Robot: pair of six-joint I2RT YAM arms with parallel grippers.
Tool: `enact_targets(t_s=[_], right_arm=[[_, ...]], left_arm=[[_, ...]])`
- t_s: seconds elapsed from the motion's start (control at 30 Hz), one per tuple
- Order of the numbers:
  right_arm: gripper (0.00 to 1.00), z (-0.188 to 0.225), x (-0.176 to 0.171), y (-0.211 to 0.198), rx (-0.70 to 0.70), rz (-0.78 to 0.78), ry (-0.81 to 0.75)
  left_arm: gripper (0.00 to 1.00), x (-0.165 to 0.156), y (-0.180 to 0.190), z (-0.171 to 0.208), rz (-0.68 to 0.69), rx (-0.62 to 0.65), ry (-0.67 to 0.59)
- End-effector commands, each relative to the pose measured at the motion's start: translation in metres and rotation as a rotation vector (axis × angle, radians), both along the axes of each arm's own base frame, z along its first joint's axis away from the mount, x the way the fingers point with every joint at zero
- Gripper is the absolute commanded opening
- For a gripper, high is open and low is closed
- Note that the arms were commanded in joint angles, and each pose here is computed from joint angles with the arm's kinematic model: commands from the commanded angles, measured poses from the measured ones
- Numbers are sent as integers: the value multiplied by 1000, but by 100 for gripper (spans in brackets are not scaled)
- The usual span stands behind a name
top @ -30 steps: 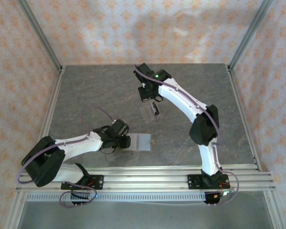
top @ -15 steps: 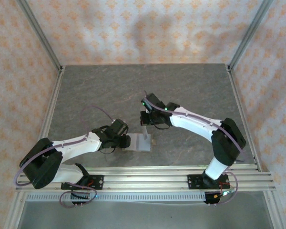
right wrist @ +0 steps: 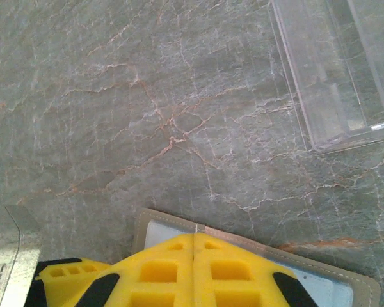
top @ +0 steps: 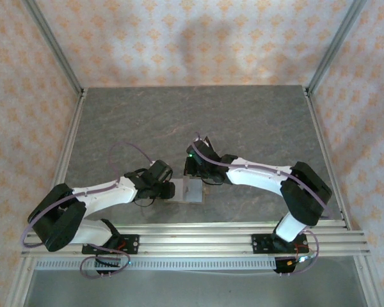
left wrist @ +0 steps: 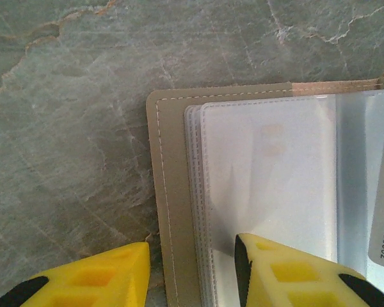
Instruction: Put the credit cards into the card holder
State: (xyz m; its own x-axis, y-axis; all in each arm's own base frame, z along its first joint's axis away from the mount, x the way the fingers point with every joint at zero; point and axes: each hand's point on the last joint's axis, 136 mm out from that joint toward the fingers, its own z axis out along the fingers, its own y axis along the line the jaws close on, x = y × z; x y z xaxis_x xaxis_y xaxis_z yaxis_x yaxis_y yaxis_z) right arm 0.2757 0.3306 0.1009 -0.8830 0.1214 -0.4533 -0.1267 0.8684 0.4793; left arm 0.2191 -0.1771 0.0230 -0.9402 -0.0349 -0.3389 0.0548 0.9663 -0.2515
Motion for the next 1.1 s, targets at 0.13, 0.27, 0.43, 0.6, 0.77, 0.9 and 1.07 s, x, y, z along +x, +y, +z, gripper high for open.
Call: enact_targets(t_s=[0.13, 0.27, 0.43, 0.6, 0.77, 0.9, 1.07], right_arm=[[0, -5, 5, -15, -34, -91, -14], [0, -15, 5, -15, -48, -98, 3], [0, -22, 4, -14, -59, -104, 15], [0, -29, 3, -14, -73, -116, 29], [0, -34, 0, -10, -67, -113, 40], [0, -35, -3, -8, -56, -113, 50], [9, -36, -6, -5, -34, -111, 68]], left_arm=[[40, 2, 2, -3, 28, -8, 12], [40, 3, 1, -4, 27, -9, 15], [40, 3, 1, -3, 26, -9, 13], [40, 3, 1, -4, 27, -8, 13], [40, 2, 2, -5, 27, -7, 13], [40, 1, 3, -6, 31, -8, 12], [40, 0, 4, -7, 30, -9, 13]])
